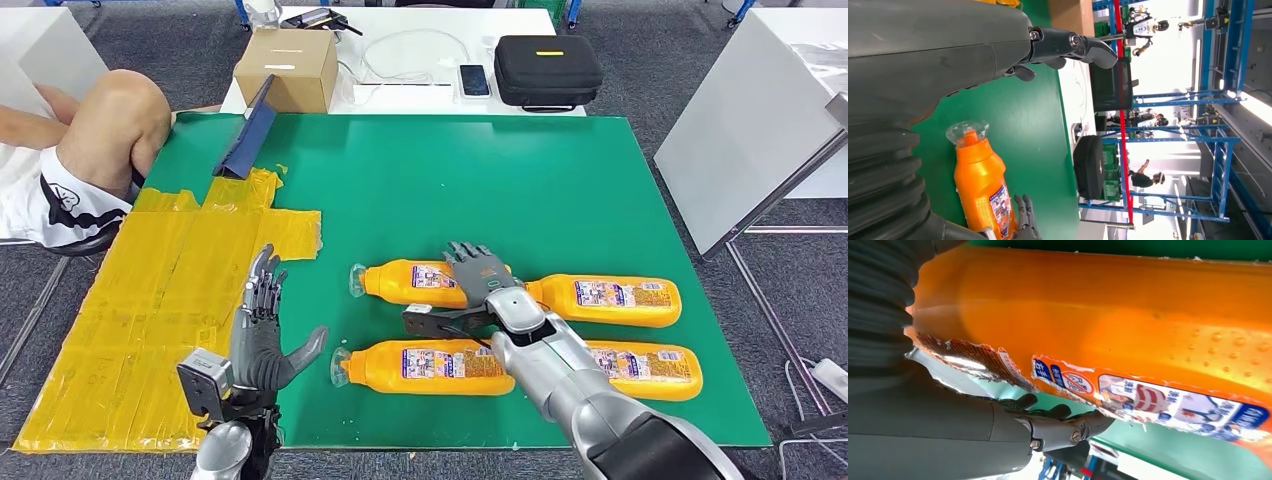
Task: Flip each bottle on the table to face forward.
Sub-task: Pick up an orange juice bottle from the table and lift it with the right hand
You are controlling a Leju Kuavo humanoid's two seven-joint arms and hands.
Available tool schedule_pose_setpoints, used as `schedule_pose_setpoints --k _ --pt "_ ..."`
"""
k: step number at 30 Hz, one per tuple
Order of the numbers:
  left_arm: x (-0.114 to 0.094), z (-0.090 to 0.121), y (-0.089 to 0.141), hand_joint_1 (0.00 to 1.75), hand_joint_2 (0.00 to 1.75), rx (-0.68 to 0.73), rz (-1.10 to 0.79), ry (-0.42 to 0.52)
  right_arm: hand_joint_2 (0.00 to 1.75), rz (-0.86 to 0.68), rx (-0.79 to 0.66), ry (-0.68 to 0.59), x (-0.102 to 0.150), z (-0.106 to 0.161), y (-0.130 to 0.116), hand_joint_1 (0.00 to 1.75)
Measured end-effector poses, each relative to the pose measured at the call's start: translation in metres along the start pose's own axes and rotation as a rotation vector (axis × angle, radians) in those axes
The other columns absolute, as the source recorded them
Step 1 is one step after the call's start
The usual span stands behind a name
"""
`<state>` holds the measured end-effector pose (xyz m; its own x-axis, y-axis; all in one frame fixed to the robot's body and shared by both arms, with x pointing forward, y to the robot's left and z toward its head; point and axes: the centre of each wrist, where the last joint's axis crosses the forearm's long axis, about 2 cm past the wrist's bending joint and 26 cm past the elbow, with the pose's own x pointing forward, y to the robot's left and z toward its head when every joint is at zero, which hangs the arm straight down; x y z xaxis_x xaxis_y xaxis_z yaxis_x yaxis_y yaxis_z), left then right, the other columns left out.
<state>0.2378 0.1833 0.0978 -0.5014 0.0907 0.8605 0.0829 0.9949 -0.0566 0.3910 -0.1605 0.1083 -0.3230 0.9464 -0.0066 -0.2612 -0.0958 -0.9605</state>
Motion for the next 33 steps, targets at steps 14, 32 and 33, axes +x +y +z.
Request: schedule_pose_setpoints --k 14,32,33 --pt "-0.0005 -0.0021 -0.0007 0.0 1.75 -0.001 0.001 -0.002 1.75 -0.002 0.027 -0.006 -0.0032 -0.0005 0.0013 1.65" --pt "-0.0009 -0.0016 -0.001 0.0 1.75 -0.003 0.0 0.0 1.75 -0.023 -0.019 -0.003 -0.0027 -0.0004 0.0009 1.75" --pt "-0.0008 -0.0013 -0.0011 0.0 1.75 -0.005 -0.002 0.0 1.75 -0.041 -0.051 0.0 -0.0021 -0.0001 0.0009 1.75"
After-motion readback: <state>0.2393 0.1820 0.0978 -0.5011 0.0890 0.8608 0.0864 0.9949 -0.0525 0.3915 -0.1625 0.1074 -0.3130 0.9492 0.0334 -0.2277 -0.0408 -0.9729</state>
